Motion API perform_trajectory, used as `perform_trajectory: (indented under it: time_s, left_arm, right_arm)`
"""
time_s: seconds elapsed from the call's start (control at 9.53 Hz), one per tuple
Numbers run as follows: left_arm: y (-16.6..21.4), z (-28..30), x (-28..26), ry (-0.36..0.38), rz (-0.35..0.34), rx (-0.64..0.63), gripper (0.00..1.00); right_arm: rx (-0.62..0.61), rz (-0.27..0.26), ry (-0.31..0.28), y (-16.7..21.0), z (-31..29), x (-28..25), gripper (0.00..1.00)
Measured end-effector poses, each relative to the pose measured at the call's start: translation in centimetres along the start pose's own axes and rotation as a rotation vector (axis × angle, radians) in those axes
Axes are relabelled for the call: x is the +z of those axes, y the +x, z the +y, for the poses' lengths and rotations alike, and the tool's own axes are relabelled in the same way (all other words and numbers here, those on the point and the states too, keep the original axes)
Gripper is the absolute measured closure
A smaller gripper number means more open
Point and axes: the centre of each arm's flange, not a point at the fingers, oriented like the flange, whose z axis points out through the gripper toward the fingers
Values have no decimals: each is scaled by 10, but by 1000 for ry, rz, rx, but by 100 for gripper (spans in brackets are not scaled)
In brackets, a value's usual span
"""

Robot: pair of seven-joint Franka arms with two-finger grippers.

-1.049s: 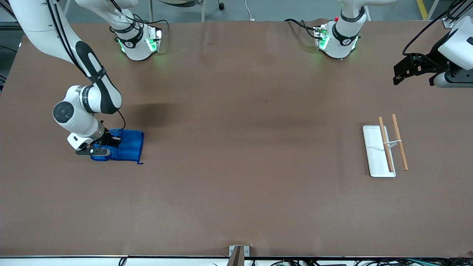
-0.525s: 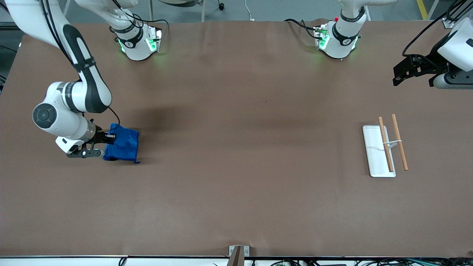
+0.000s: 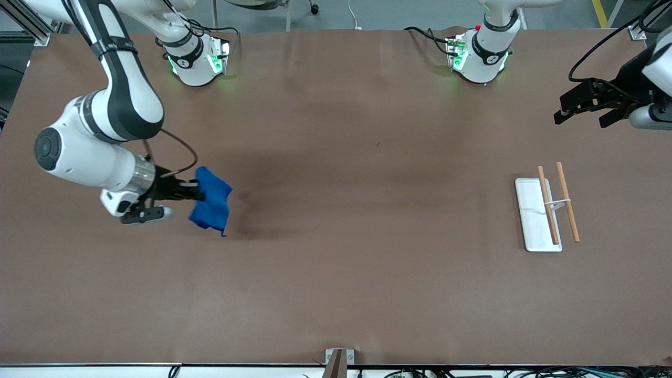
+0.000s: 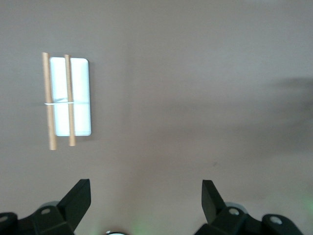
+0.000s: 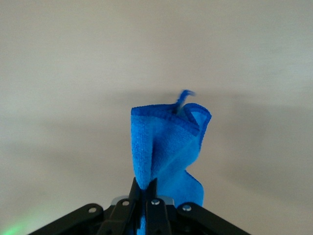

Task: Right arm passes towel to left arm to hang
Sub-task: 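Carry the towel toward the middle while the left gripper reaches toward it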

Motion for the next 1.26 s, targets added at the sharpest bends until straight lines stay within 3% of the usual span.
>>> perform_trajectory:
  time_s: [0.31, 0.63, 0.94, 1.05, 1.26]
  left_arm:
    - [22, -34, 23, -215, -56, -21, 0]
    - [57, -82, 89, -621, -146, 80, 0]
    - [79, -102, 164, -1074, -324, 74, 0]
    - [80, -110, 181, -1179, -385, 75, 0]
    - [79, -113, 209, -1305, -479, 83, 2]
  right_arm:
    - [51, 43, 354, -14, -116, 19, 95]
    - [141, 112, 624, -61, -245, 57, 95]
    - [224, 45, 821, -85, -321, 66, 95]
    - [254, 16, 859, -84, -329, 72, 95]
    - [316, -50, 945, -83, -352, 87, 95]
